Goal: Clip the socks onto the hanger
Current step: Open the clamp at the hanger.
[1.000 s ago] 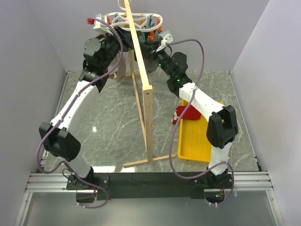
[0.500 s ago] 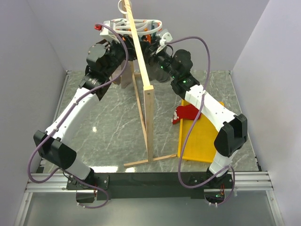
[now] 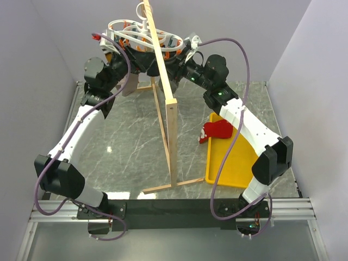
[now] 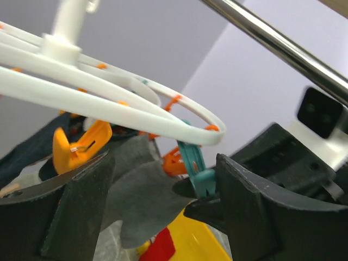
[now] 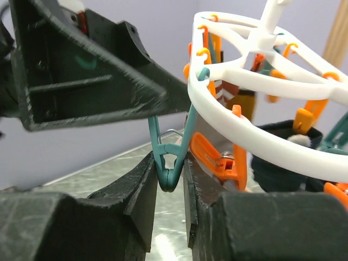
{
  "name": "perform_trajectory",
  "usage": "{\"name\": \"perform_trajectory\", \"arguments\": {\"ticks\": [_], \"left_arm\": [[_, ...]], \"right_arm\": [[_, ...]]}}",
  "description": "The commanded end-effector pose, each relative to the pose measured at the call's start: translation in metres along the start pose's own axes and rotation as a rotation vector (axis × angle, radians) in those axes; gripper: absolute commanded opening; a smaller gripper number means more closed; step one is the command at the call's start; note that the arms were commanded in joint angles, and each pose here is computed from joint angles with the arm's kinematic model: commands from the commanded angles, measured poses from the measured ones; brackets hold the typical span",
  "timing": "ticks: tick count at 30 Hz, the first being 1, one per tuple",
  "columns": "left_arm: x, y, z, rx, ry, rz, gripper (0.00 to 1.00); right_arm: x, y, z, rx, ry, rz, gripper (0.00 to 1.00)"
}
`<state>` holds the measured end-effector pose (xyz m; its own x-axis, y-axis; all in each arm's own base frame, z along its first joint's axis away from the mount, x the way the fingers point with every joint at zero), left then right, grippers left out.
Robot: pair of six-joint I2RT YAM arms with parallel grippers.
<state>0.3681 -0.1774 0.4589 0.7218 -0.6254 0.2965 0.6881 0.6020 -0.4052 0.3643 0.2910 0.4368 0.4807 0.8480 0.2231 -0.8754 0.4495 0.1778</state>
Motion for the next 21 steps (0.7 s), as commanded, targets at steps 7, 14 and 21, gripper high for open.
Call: {"name": "perform_trajectory", "arguments": {"ticks": [7,14,21], "left_arm": [[-0.027,-0.037,0.015,0.006,-0.096,-0.340,0.80],[-0.031,-0.037,0.012,-0.039,-0.105,-0.453,0.80],[-0.029,-0.035,0.007,-0.032,-0.096,-0.495,0.81]], "right_arm": [[-0.014,0.030,0.031,0.111,-0.031,0.175,0.01],[-0.012,0.030,0.033,0.188,-0.016,0.224,0.01],[-0.011,0.035,0.033,0.233,-0.008,0.276,0.00]]}}
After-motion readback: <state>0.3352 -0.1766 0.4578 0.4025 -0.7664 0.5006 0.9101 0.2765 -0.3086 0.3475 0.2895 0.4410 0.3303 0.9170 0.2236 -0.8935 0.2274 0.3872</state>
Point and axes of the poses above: each gripper's point midway between its finger pads, its own x axis out along the fingers, its own y axis along the line the jaws close on, z = x × y, the point moved 7 cm from there along -x, back along the fingers, and after that the axes turned 8 degrees about x, right-handed, at the moved point
